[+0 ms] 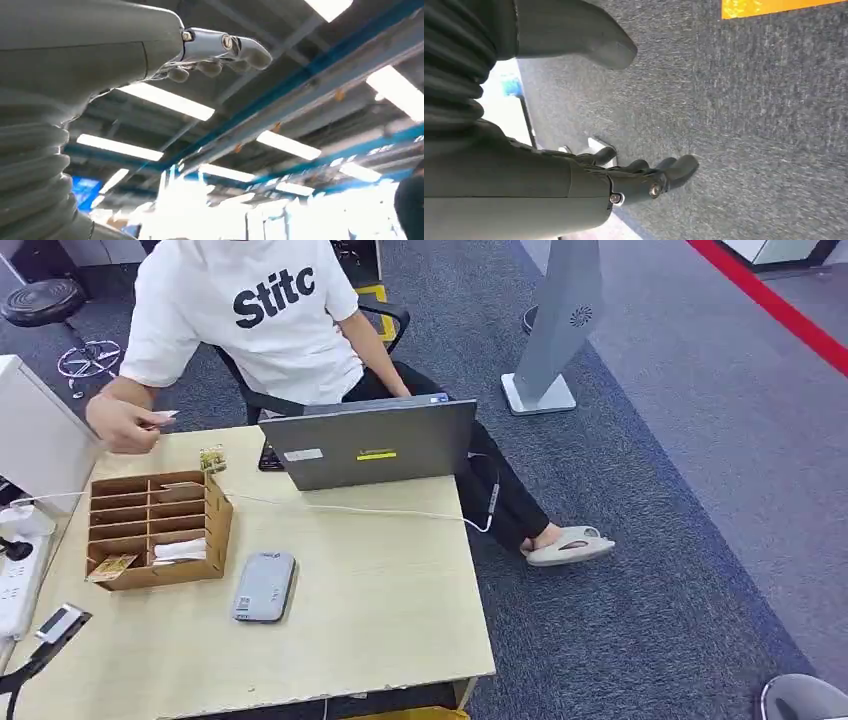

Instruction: Pass the card to the sensor for recognition and then transmit it.

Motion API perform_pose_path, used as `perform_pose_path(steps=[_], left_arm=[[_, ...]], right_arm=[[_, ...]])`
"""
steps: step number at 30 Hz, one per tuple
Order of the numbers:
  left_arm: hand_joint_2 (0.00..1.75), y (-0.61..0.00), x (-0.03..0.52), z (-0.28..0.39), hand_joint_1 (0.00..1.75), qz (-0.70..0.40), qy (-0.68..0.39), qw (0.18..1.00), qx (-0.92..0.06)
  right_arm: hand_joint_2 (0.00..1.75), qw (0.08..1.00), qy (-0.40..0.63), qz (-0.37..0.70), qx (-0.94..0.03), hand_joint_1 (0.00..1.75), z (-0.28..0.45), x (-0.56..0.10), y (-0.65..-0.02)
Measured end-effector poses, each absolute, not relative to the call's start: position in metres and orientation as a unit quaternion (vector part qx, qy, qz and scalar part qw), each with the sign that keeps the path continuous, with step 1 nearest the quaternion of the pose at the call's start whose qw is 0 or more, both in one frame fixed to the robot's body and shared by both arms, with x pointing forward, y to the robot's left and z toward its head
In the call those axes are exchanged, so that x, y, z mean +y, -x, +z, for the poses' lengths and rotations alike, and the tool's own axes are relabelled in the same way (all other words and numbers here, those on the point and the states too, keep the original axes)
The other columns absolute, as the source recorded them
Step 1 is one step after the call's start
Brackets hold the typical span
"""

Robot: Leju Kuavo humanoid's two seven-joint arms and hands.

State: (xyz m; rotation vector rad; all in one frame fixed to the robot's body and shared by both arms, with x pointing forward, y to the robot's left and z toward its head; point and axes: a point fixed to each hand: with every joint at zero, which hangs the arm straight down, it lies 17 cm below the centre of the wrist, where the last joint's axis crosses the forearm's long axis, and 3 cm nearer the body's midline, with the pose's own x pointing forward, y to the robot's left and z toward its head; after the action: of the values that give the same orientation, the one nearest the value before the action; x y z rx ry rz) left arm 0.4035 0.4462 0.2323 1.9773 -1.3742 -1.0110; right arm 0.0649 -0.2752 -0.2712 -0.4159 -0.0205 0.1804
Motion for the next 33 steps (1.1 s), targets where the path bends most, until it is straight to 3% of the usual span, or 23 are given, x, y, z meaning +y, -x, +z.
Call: perform_pose_path(steps=[8, 16, 33], left_arm=[[1.75, -0.444, 0.389, 0.158, 0.0, -0.452, -0.637, 0.323, -0.534], [1.75, -0.474, 0.334, 0.113, 0.0, -0.434, -0.477, 0.482, -0.593], [1.75, -0.476, 0.312, 0.096, 0.0, -0.42, -0.432, 0.536, -0.591]], right_arm=[[1.75, 0.974, 0.205, 0.092, -0.018, 0.0, -0.271, -0.274, -0.068], [1.75, 0.976, 0.2, 0.086, -0.017, 0.0, -0.272, -0.272, -0.066], [1.75, 0.977, 0.198, 0.084, -0.016, 0.0, -0.272, -0.272, -0.064]])
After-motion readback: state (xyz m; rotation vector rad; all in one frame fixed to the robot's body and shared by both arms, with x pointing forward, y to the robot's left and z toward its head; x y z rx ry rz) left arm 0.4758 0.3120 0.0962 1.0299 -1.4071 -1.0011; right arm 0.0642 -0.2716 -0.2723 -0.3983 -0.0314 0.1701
